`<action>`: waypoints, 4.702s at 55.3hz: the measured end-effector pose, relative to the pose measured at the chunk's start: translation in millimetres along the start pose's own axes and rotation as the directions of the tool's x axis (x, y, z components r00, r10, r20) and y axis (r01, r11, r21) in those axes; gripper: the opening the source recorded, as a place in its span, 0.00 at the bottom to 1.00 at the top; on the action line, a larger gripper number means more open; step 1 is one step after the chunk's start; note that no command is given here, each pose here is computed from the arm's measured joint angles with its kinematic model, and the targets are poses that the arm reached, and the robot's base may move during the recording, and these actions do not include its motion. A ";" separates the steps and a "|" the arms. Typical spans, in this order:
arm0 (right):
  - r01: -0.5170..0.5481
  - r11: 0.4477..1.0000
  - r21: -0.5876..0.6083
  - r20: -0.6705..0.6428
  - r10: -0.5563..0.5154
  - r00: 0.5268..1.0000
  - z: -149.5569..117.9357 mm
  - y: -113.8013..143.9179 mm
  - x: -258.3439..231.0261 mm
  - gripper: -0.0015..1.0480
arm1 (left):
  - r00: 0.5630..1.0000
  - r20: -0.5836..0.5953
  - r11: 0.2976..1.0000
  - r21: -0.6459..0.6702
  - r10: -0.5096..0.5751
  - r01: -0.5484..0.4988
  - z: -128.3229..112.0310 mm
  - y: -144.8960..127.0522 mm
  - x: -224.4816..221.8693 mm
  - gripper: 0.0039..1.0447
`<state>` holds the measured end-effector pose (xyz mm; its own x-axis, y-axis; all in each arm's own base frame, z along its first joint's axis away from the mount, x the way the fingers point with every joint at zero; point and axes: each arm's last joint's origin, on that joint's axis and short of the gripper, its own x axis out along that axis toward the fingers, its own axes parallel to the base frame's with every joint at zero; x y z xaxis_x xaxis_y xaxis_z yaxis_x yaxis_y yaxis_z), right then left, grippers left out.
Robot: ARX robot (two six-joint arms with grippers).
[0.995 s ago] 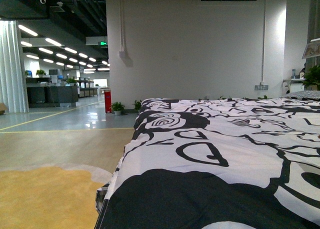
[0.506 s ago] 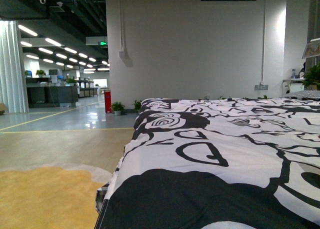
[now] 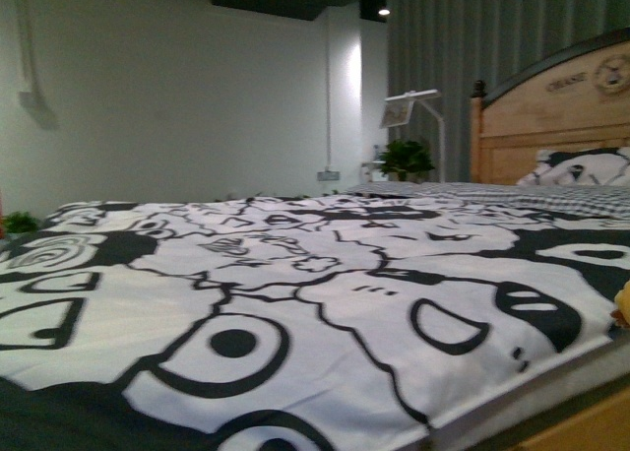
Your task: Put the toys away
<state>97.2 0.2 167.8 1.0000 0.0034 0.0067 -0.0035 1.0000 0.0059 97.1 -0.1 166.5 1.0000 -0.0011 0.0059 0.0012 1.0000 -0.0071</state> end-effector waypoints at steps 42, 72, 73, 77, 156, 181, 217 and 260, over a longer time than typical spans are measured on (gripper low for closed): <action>0.002 1.000 0.000 0.000 -0.002 1.000 0.0 -0.1 0.0 0.07 | 1.000 0.000 1.000 0.000 0.000 0.000 0.0 0.0 0.0 0.94; 0.005 1.000 0.000 0.000 -0.005 1.000 0.0 -0.2 0.0 0.07 | 1.000 0.000 1.000 0.000 -0.005 0.005 0.1 -0.3 0.0 0.94; 0.011 1.000 0.000 0.000 -0.011 1.000 0.0 -0.4 0.0 0.07 | 1.000 0.000 1.000 0.000 -0.006 0.006 0.1 -0.3 0.0 0.94; 0.016 1.000 0.000 0.000 -0.016 1.000 0.0 -0.6 0.0 0.07 | 1.000 0.000 1.000 0.000 -0.005 0.005 0.1 -0.3 0.0 0.94; 0.001 1.000 0.000 0.000 -0.001 1.000 0.0 -0.2 0.0 0.07 | 1.000 0.000 1.000 0.000 -0.002 0.002 0.1 -0.2 0.0 0.94; 0.001 1.000 0.000 0.000 -0.001 1.000 0.0 -0.2 0.0 0.07 | 1.000 0.000 1.000 0.000 -0.002 0.002 0.0 -0.2 0.0 0.94; 0.001 1.000 0.000 0.000 -0.001 1.000 0.0 -0.2 0.0 0.07 | 1.000 0.000 1.000 0.000 -0.002 0.002 0.0 -0.2 0.0 0.94; 0.002 1.000 0.000 0.000 -0.002 1.000 0.0 -0.2 0.0 0.07 | 1.000 0.000 1.000 0.000 -0.002 0.002 0.0 -0.2 0.0 0.94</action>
<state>97.2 0.0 167.7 1.0000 0.0019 0.0063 -0.0019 1.0000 0.0059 97.1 -0.3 166.5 1.0000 -0.0031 0.0055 0.0031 1.0000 -0.0071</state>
